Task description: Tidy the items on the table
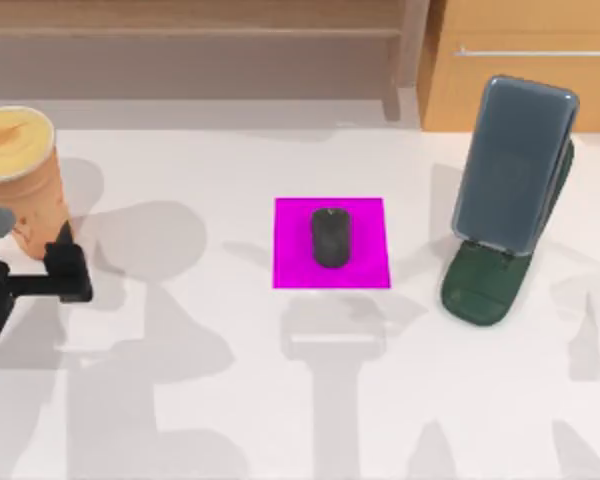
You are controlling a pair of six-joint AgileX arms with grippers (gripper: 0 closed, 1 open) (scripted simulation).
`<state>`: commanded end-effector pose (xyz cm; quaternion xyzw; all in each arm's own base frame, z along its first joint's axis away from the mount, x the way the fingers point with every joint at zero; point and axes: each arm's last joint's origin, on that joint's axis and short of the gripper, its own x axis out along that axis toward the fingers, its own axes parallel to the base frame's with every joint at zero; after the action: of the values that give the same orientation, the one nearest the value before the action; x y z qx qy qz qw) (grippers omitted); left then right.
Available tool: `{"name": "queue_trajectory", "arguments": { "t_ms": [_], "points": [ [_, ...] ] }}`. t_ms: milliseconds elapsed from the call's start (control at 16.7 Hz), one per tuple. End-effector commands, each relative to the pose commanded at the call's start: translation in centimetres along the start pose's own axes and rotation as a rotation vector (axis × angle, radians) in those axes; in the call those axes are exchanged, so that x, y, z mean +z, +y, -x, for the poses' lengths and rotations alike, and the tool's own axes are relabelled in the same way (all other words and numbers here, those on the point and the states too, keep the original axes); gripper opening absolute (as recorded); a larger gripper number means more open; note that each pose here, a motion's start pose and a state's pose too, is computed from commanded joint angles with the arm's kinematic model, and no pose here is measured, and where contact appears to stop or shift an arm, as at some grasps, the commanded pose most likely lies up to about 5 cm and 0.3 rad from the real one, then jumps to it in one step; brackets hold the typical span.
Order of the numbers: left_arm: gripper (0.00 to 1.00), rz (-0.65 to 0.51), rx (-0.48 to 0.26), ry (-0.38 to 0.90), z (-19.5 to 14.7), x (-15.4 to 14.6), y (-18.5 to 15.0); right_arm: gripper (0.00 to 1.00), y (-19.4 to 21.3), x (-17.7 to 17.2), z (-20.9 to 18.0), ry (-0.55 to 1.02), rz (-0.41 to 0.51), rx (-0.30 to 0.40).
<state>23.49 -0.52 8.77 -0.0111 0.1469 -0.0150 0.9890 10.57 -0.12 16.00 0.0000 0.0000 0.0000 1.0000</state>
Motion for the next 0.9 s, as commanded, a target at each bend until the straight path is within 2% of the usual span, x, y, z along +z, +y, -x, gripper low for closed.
{"name": "queue_trajectory", "arguments": {
  "t_ms": [240,600,900],
  "points": [
    [1.0,-0.013,0.004,-0.091,-2.1,1.2,0.4,1.0,0.0,0.0,0.0,0.0,0.0,0.0],
    [1.0,-0.014,0.002,-0.093,-2.2,1.3,0.3,1.0,0.0,0.0,0.0,0.0,0.0,0.0],
    [1.0,-0.014,0.004,-0.099,-4.9,1.6,0.4,1.0,0.0,0.0,0.0,0.0,0.0,0.0]
  ]
}}
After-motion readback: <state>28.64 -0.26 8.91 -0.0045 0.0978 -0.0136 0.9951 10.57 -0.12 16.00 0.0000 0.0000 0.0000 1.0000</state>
